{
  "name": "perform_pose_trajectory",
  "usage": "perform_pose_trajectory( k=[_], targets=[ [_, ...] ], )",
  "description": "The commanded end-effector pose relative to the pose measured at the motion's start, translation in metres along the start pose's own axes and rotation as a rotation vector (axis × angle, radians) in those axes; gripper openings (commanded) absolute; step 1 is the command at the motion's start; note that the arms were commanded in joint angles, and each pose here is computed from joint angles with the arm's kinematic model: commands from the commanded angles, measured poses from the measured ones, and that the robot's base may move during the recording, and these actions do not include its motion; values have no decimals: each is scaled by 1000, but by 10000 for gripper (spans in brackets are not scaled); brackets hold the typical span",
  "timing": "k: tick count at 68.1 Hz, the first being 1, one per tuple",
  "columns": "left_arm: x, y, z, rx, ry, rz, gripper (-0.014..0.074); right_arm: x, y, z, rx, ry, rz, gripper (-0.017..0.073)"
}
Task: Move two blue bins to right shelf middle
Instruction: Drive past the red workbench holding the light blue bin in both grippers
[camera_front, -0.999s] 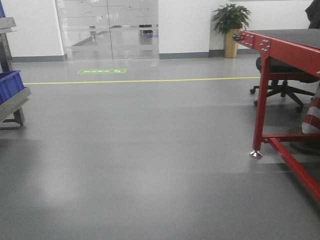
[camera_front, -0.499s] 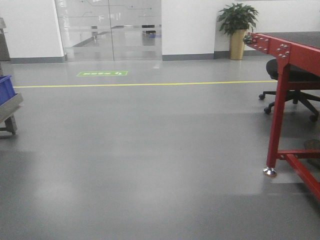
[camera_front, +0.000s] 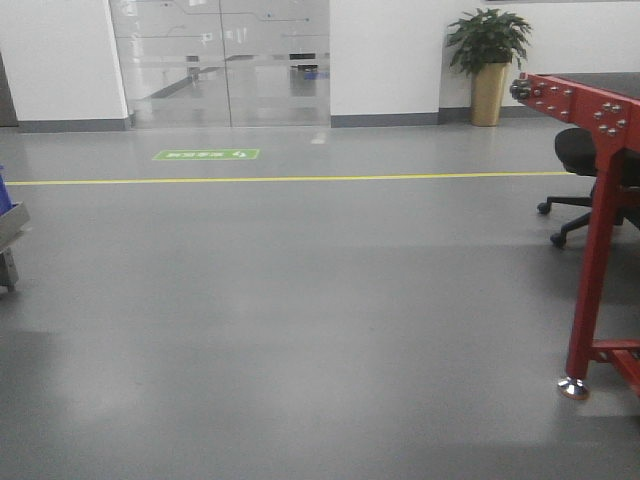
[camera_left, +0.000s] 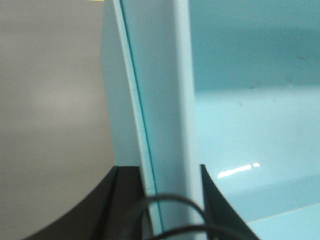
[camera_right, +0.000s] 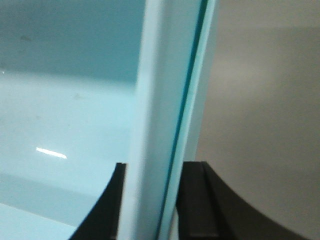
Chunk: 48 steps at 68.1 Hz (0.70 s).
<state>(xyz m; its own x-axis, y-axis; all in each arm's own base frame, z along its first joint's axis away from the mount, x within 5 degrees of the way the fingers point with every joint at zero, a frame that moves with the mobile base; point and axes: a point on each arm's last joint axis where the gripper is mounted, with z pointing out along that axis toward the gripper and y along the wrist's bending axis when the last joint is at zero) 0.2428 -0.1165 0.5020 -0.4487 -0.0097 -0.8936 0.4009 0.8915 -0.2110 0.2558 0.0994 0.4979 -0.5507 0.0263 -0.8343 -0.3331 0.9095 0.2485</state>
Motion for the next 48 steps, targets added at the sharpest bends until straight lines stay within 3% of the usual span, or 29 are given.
perform_pose_trajectory(
  k=[1, 48],
  targets=[
    [-18, -5, -15, 44, -171, -19, -111, -8, -1, -8, 11, -79, -9, -154],
    [-18, -5, -15, 42, -176, -17, -111, -8, -1, -8, 11, -83, -9, -154]
  ],
)
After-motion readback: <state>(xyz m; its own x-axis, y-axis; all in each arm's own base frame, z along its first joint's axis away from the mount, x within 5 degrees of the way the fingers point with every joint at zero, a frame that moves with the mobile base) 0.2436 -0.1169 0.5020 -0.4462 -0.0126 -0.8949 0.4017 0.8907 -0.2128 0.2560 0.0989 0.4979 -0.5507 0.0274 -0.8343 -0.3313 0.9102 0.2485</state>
